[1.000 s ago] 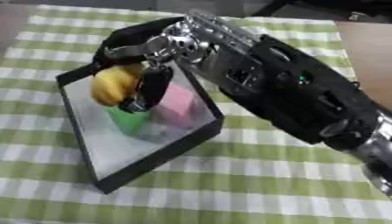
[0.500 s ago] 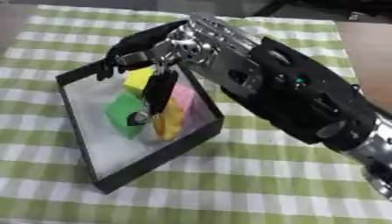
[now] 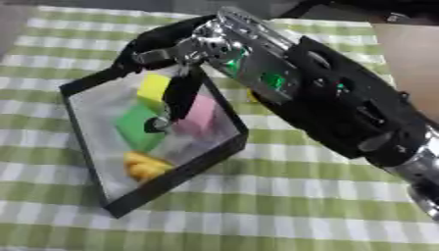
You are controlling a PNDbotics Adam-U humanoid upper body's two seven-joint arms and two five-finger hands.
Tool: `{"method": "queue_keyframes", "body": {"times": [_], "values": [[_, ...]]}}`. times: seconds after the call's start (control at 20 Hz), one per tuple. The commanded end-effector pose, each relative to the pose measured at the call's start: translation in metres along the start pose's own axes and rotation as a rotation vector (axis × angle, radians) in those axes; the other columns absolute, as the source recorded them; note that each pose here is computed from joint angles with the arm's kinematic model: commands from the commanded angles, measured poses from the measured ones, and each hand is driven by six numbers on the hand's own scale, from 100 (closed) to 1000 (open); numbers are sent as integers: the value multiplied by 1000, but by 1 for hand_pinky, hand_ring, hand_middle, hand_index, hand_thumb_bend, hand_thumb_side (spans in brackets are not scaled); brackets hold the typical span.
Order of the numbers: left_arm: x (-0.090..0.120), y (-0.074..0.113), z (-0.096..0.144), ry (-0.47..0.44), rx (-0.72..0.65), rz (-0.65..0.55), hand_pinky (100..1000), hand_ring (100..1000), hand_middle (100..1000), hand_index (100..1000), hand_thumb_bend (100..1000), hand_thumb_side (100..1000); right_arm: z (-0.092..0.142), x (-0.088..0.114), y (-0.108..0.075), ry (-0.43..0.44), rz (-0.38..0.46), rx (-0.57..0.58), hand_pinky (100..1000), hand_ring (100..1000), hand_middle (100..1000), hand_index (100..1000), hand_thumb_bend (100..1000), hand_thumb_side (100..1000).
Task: Pick up objects on the table and place them in the box.
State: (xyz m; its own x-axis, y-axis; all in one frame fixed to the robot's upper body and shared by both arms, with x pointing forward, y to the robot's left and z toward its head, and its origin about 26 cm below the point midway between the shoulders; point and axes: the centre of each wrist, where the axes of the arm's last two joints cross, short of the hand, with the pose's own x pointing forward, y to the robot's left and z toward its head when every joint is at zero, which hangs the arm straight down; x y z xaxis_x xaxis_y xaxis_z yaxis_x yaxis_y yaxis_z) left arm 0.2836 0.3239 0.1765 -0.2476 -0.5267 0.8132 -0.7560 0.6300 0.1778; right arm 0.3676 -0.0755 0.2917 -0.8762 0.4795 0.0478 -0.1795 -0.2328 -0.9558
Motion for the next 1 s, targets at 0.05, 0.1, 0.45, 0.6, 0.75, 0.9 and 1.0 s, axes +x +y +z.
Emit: {"method": "queue_keyframes", "body": {"times": [0.05, 0.1, 0.45, 0.6, 0.75, 0.9, 1.0], "values": [[2, 8, -6, -25, 28, -18, 767, 604, 727, 849, 371, 509, 42, -7, -21, 71, 5, -140, 873, 861, 846, 919, 388, 238], [2, 9, -6, -24, 33, -20, 767, 603, 727, 849, 371, 508, 53, -12, -23, 106, -3, -175, 873, 860, 840, 915, 392, 234], [5, 6, -7, -32, 23, -8, 767, 603, 727, 847, 371, 508, 123, -80, -16, 300, -81, -239, 884, 873, 847, 927, 421, 264], [4, 6, -7, -29, 24, -11, 767, 602, 727, 846, 372, 509, 141, -104, -7, 363, -87, -191, 888, 880, 853, 932, 452, 274], [4, 7, -7, -26, 27, -10, 767, 602, 727, 846, 372, 510, 149, -122, 4, 395, -89, -140, 889, 881, 854, 932, 453, 278], [4, 7, -7, -26, 27, -9, 767, 602, 727, 846, 372, 510, 152, -131, 9, 396, -79, -127, 889, 881, 854, 932, 453, 278], [4, 6, -7, -25, 27, -7, 767, 601, 726, 846, 372, 511, 151, -136, 14, 398, -75, -105, 890, 883, 853, 928, 454, 293]]}}
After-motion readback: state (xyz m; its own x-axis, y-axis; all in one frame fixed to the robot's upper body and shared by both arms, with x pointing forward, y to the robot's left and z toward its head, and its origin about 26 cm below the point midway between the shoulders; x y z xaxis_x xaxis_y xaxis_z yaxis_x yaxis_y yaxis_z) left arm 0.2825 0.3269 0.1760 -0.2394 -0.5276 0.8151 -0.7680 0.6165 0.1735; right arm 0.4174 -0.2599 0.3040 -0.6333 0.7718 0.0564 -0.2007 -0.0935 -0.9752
